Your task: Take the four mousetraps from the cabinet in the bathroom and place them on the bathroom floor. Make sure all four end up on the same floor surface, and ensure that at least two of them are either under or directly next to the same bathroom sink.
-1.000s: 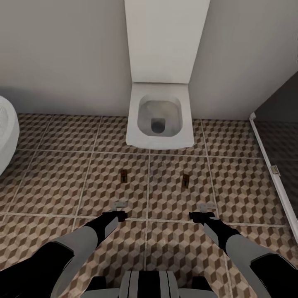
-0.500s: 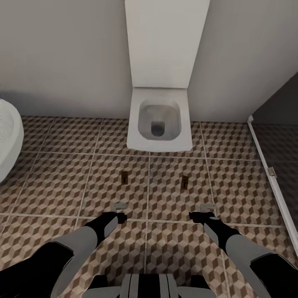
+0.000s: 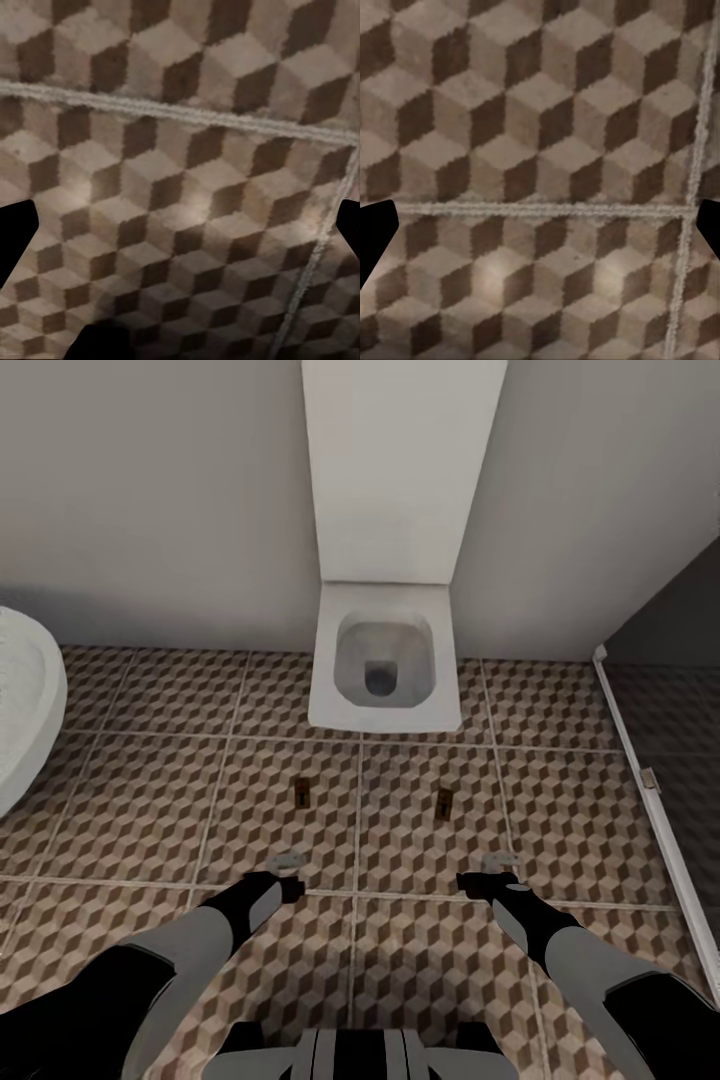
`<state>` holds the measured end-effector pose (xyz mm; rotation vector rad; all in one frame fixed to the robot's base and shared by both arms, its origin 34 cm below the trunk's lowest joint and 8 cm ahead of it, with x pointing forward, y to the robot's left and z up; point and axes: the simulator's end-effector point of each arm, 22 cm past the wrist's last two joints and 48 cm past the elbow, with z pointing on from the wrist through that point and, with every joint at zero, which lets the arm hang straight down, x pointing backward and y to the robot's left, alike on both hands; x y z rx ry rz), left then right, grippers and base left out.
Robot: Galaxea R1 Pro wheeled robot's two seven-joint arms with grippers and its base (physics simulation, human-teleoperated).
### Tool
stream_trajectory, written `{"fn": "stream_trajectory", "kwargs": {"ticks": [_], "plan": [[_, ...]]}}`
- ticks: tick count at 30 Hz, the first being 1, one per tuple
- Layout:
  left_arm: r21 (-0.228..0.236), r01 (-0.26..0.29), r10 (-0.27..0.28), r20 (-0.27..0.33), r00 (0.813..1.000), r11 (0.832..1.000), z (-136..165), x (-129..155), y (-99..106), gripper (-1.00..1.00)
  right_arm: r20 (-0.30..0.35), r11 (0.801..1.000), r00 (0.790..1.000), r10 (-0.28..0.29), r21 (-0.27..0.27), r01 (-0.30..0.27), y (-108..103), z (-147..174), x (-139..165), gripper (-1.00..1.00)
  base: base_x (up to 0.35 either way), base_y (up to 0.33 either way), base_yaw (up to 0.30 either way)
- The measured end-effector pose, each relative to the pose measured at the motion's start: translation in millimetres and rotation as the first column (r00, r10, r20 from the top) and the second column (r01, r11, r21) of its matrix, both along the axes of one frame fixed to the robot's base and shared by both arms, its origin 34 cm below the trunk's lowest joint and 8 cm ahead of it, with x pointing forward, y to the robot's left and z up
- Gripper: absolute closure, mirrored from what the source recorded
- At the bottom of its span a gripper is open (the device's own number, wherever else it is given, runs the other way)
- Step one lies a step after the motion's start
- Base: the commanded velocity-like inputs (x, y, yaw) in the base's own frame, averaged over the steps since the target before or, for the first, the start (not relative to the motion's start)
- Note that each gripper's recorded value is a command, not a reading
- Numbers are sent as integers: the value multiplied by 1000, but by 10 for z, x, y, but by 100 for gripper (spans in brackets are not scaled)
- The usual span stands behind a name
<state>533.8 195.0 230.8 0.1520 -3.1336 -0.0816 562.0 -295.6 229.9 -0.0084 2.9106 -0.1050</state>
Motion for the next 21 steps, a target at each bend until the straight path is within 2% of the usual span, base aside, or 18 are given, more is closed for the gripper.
{"fn": "stream_trajectory", "kwargs": {"ticks": [11,21], "plan": [[8,-3,3,-34,999,1000,209,-43,110,-100,0,1000,1000,0,1,0,-1,217,30,-100,0,0,0],[32,-6,9,-77,997,999,389,-143,316,-100,-4,1000,1000,-2,0,2,-6,407,39,-100,0,0,0]]}}
